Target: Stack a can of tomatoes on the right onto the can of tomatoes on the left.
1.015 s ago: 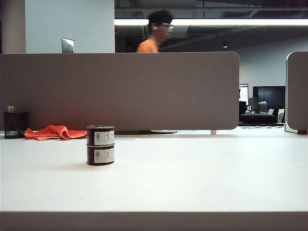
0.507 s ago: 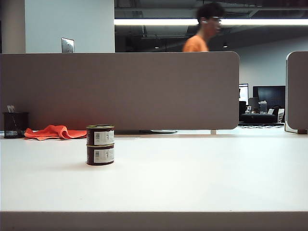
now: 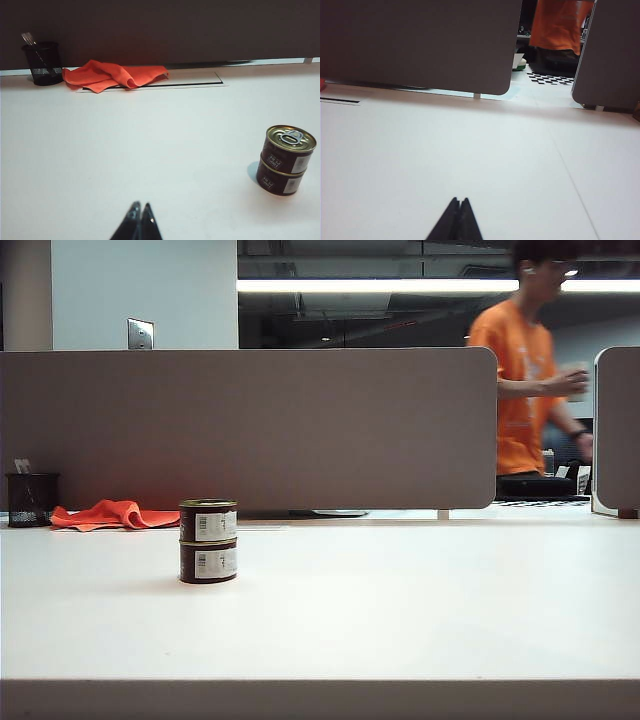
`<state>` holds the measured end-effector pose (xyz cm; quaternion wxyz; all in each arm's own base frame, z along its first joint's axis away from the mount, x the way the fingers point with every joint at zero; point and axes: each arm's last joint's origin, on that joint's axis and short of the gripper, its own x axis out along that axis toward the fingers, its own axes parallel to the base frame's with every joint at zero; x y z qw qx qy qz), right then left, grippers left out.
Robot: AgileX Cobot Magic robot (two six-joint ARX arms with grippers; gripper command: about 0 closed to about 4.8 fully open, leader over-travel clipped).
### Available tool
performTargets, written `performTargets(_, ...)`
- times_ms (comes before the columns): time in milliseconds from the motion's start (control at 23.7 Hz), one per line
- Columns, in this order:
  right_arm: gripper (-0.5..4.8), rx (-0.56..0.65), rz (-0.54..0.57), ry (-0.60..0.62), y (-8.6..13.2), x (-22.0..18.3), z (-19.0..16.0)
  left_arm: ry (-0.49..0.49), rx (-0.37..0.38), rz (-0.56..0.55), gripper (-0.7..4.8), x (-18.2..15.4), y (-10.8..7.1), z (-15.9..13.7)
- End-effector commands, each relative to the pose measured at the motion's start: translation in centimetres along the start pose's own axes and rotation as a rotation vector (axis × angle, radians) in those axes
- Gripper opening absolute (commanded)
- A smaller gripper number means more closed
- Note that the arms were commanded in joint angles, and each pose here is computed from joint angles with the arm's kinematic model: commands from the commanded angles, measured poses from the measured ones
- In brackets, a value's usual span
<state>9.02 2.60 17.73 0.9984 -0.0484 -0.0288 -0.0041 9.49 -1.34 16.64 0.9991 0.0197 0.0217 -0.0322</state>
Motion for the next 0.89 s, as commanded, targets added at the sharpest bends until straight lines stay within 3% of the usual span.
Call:
performTargets(42,0.00,0.003,-0.002,-0.010,-0.04,-0.03,0.19,-0.012,0.003,0.006,-0.06,-0.06,0.03,0.29)
performTargets(888,0.00,0.000,0.002,-0.004,-0.02,-0.03,0.13,-0.009,0.003,0.005,-0.06,-0.04,0.02,0.21)
